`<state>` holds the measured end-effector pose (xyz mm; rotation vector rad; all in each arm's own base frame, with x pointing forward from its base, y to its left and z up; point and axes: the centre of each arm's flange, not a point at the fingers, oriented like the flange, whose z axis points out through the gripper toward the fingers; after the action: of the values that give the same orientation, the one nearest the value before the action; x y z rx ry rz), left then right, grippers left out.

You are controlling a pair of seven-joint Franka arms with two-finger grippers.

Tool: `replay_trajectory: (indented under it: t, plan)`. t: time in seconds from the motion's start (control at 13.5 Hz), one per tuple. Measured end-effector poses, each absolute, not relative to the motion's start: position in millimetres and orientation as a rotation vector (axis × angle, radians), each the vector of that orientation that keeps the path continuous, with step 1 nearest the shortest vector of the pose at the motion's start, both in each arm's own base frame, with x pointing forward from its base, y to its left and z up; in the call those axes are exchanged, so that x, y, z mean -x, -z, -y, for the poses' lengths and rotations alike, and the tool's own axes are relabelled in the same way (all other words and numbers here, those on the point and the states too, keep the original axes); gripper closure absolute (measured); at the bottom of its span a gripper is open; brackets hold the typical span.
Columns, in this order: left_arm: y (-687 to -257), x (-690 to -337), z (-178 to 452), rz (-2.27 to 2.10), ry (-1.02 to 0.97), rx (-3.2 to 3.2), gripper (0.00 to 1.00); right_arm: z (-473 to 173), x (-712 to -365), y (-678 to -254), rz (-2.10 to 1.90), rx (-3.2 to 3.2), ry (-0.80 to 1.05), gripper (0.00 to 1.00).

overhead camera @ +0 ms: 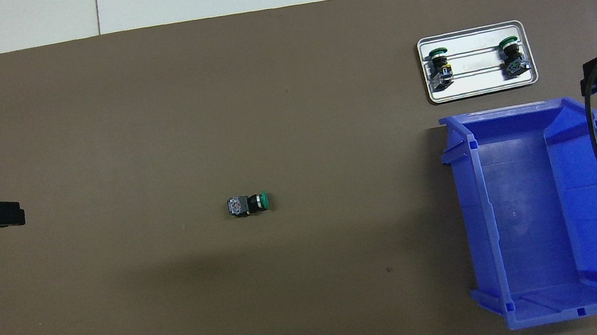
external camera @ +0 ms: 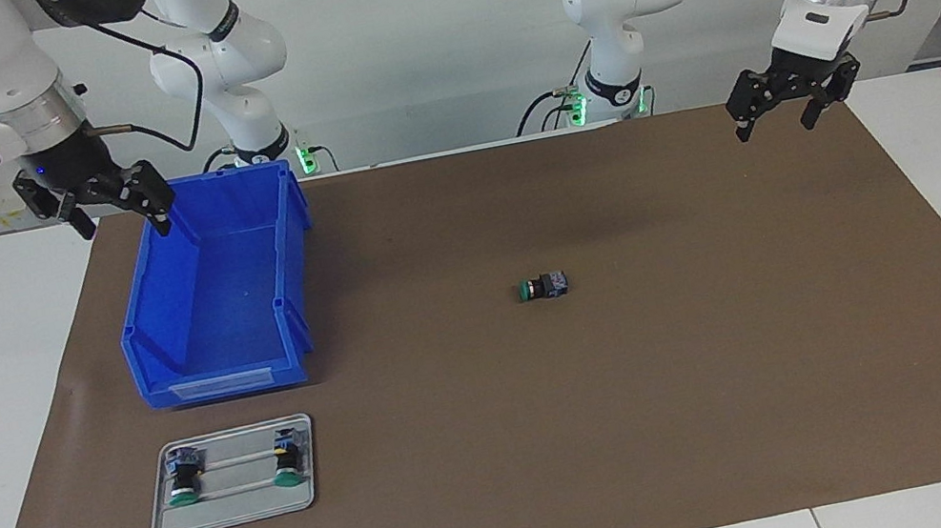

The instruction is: Place and press button with both arms

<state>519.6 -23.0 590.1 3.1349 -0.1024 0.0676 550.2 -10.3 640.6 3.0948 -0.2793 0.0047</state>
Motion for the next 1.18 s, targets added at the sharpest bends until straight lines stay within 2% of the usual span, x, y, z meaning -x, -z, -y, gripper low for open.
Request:
replay_trajectory:
  t: [1.18]
  plan:
    - [-590.1, -519.6, 23.0, 0.102, -0.068, -3.135, 0.00, 7.5, -552.4, -634.8, 0.288, -3.141, 0.016, 0.00]
